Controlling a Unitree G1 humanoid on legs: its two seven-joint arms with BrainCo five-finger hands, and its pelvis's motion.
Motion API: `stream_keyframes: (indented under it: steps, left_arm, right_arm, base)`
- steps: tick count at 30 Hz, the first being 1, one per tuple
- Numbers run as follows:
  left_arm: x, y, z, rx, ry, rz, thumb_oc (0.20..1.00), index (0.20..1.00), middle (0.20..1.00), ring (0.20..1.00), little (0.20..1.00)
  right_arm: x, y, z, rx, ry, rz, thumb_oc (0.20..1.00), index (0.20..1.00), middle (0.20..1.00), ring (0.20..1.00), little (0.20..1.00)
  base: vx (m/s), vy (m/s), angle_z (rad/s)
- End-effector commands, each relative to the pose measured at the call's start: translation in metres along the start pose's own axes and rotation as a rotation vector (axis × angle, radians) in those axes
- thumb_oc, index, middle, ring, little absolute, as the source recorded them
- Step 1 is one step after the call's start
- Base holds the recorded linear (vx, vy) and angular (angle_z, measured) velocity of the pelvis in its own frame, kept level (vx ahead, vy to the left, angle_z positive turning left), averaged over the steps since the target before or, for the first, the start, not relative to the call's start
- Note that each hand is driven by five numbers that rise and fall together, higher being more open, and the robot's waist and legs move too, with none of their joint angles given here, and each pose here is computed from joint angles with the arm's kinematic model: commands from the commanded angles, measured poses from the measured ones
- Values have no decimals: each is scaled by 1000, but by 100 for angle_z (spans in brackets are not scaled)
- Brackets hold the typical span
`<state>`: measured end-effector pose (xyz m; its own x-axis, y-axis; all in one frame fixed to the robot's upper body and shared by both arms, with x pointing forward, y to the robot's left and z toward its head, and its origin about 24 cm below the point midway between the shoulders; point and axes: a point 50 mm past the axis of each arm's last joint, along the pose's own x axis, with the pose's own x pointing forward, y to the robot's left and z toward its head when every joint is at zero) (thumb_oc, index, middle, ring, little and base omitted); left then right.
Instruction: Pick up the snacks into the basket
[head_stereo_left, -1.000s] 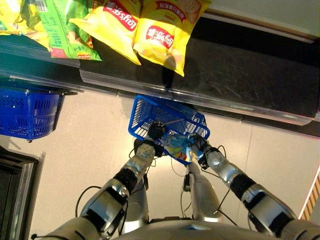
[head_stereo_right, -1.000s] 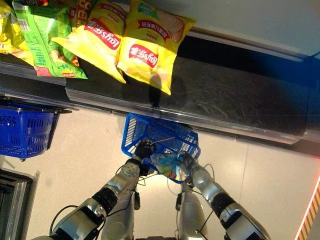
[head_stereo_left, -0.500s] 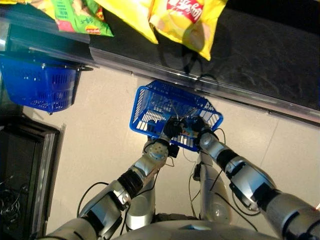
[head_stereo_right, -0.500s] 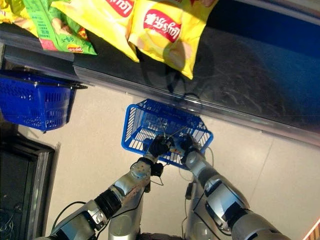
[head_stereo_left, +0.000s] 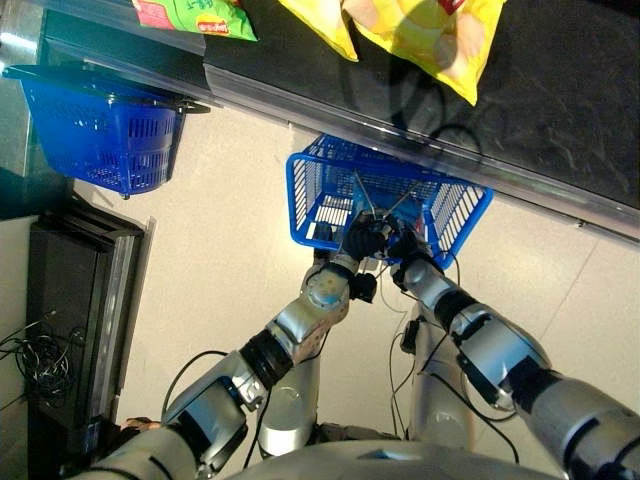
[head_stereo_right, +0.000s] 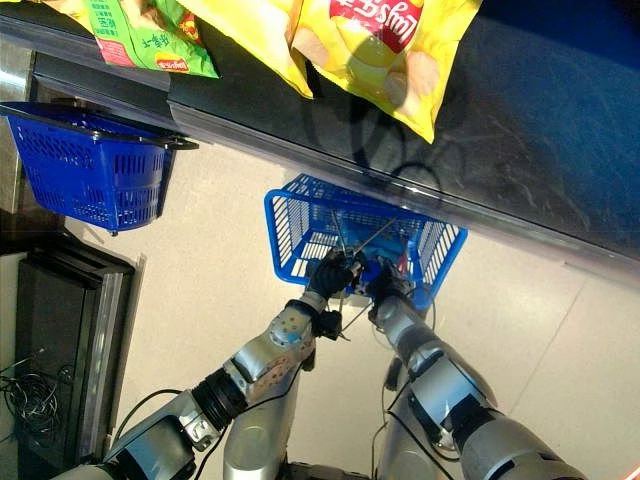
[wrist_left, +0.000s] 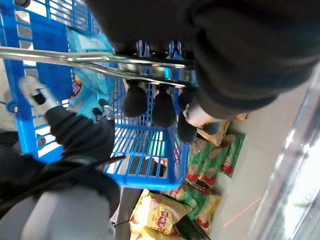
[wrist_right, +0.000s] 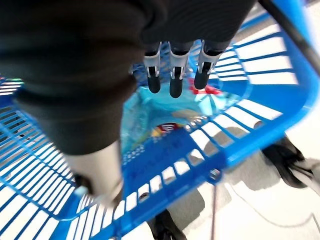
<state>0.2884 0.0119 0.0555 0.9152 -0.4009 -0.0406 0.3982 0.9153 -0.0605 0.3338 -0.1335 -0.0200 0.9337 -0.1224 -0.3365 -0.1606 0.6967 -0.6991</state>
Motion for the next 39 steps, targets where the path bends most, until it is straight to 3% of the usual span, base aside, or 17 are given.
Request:
stream_keyframes:
  steps: [1,8,12,16,19,20,22,26,32,35,39]
  left_arm:
    - [5,-7,9,80,-80,12,200,200,200,200,200]
    - [-4,81,-51,347,201,388,200,200,200,200,200]
    - [-41,136,-92,429,448,557,200,200,200,200,200]
    - [-105,164,-144,475,771,598,200,200,200,200,200]
    - [-151,163,-174,404,956,617,200,200,200,200,200]
    - [-152,163,-174,404,956,617,200,200,200,200,200]
    - [-191,150,-198,331,1112,585,200,200,200,200,200]
    - [-235,127,-220,74,1225,625,200,200,200,200,200]
    - [-241,126,-222,125,1238,544,200,200,200,200,200]
    - [-236,140,-216,305,1231,451,200,200,200,200,200]
    - [-237,150,-212,330,1230,481,200,200,200,200,200]
  right_arm:
    - [-10,23,6,0,-64,66,1000,1000,1000,1000,1000]
    - [-28,31,-48,-37,18,110,1000,1000,1000,1000,1000]
    - [-48,40,-93,22,143,181,1000,1000,1000,1000,1000]
    - [-67,47,-128,86,285,195,1000,1000,1000,1000,1000]
    - [-80,46,-154,143,402,178,1000,1000,1000,1000,1000]
    - [-81,47,-154,143,402,178,1000,1000,1000,1000,1000]
    - [-100,46,-186,209,555,169,1000,1000,1000,1000,1000]
    - [-129,44,-221,332,733,129,1000,1000,1000,1000,1000]
    - [-155,52,-241,515,899,64,1000,1000,1000,1000,1000]
    - [-164,63,-241,571,931,67,1000,1000,1000,1000,1000]
    - [-167,64,-242,611,946,51,1000,1000,1000,1000,1000]
  base:
    - [14,-31,1]
    - [40,-42,-4]
    - [95,-76,-6]
    - [94,-108,-14]
    - [44,-111,-12]
    - [28,-73,-8]
    - [77,-31,-4]
    - [124,61,-10]
    - [80,105,6]
    - [1,81,-7]
    - [-7,-65,-15]
